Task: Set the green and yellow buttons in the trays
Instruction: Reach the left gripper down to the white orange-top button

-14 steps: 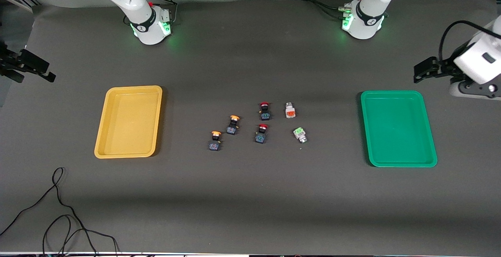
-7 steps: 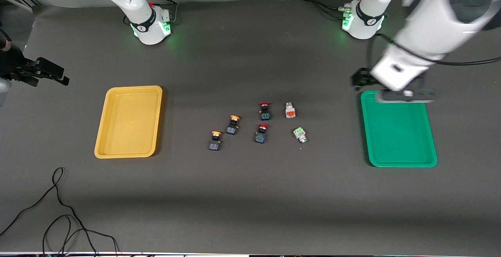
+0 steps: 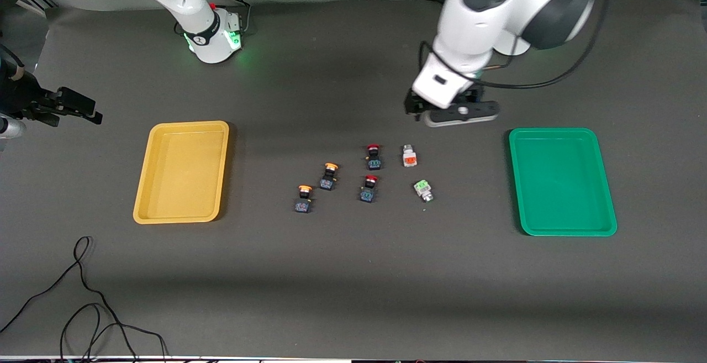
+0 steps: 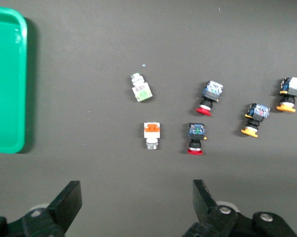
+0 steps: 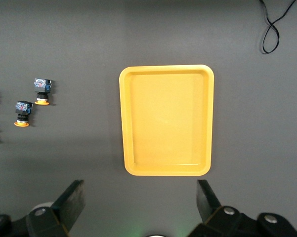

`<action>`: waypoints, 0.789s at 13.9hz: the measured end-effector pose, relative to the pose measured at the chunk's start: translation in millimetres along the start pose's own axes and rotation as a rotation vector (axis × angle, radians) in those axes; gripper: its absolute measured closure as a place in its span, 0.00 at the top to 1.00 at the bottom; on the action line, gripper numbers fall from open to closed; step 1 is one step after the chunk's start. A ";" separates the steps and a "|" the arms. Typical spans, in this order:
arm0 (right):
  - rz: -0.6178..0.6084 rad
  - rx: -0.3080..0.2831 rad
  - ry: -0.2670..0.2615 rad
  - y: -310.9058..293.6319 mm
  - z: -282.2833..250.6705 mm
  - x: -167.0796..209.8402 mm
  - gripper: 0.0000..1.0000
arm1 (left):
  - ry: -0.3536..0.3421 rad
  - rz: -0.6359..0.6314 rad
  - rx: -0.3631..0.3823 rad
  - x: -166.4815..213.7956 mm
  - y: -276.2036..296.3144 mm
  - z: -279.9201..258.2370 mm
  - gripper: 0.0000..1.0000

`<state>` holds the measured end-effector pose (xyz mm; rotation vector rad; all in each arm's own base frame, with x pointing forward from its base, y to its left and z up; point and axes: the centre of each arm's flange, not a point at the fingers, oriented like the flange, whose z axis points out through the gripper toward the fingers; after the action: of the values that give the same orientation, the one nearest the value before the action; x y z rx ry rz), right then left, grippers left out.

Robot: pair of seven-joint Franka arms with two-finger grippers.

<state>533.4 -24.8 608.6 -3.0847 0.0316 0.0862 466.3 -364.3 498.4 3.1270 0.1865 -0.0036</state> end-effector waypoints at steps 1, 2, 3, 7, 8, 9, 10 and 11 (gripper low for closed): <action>0.000 0.000 0.000 -0.2 -0.1 0.0 1.00 | -0.005 0.011 0.006 -3.4 8.0 11.6 1.00; 0.000 0.000 0.000 -0.2 -0.1 0.0 1.00 | -0.005 0.018 0.007 -4.9 12.9 25.1 1.00; -0.001 0.000 0.000 -0.3 -0.1 0.0 1.00 | 0.000 0.023 0.001 -5.7 15.8 41.1 1.00; -0.002 0.000 0.001 -0.8 -0.3 0.0 1.00 | -0.005 -0.002 0.004 -4.6 16.5 120.7 1.00; -0.002 0.000 0.001 -0.9 -0.3 0.0 1.00 | -0.009 -0.005 0.009 -2.0 17.7 141.9 1.00; -0.002 0.000 0.001 -0.9 -0.3 0.0 1.00 | -0.013 -0.007 0.013 0.4 19.0 163.0 1.00; -0.002 0.000 0.001 -1.0 -0.3 0.0 1.00 | -0.016 -0.009 0.016 3.1 20.3 184.5 1.00; -0.002 0.000 0.001 -0.9 -0.3 0.0 1.00 | -0.021 -0.012 0.021 5.3 20.7 204.0 1.00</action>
<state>533.4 -23.9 609.0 -3.0849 0.0291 0.0851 473.6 -386.1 294.6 3.1455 0.2061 -0.0393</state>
